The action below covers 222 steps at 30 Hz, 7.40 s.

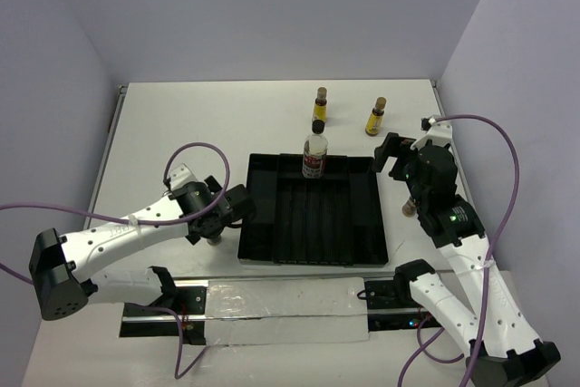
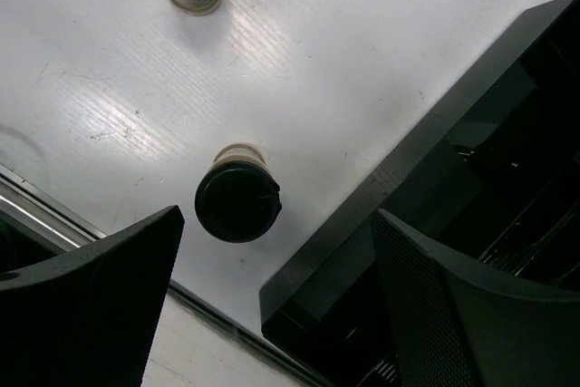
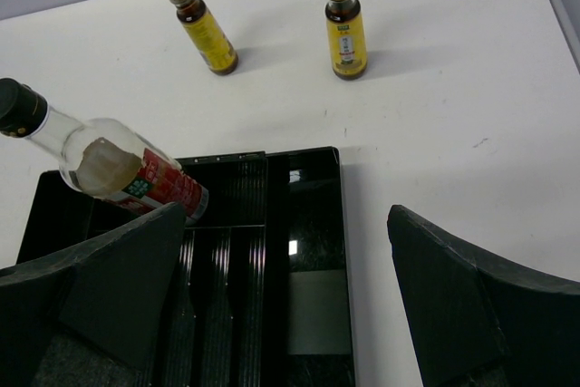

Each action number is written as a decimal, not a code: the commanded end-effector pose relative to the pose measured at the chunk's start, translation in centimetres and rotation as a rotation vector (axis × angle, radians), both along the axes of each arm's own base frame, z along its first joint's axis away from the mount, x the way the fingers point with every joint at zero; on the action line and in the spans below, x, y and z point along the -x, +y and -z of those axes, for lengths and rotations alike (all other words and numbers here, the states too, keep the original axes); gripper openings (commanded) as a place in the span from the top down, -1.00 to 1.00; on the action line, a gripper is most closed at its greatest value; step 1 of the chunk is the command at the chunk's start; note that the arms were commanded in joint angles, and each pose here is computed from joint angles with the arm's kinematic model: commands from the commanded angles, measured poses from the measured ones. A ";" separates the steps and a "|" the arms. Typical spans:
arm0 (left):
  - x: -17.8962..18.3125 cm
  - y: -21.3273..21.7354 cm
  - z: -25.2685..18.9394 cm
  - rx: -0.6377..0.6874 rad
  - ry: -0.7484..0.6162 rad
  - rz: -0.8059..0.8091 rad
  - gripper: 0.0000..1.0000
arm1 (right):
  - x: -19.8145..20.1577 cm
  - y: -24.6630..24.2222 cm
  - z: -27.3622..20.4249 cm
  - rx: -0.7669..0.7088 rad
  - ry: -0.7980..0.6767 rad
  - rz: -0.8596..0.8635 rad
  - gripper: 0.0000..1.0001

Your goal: Organize the condiment bottles

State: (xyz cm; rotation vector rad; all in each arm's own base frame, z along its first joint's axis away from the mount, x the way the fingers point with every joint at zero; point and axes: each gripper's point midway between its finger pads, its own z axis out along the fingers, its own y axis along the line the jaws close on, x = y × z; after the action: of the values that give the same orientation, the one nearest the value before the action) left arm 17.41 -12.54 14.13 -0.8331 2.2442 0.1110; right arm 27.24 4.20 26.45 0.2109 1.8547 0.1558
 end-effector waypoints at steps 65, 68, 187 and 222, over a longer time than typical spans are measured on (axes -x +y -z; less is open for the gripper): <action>-13.9 -11.8 -8.1 -0.201 -0.170 0.408 0.79 | 0.2 -0.6 -1.2 -0.001 -0.042 0.030 -1.00; -15.6 -12.6 -7.3 -0.208 -0.161 0.411 0.79 | 0.4 -0.9 -1.3 0.003 -0.040 0.041 -1.00; -8.6 11.5 4.3 -0.047 0.064 -0.164 -0.76 | -0.8 0.7 0.2 -0.009 -0.008 -0.026 -1.00; -10.6 -10.0 -6.8 -0.021 -0.149 0.603 0.79 | -0.6 0.7 -0.1 -0.009 -0.011 -0.026 -1.00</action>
State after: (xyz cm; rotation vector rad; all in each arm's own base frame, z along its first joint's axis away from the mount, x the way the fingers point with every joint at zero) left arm 28.18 -18.62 21.11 -0.2347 2.2276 -0.1330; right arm 27.88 5.12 25.48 0.1816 1.8869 0.1856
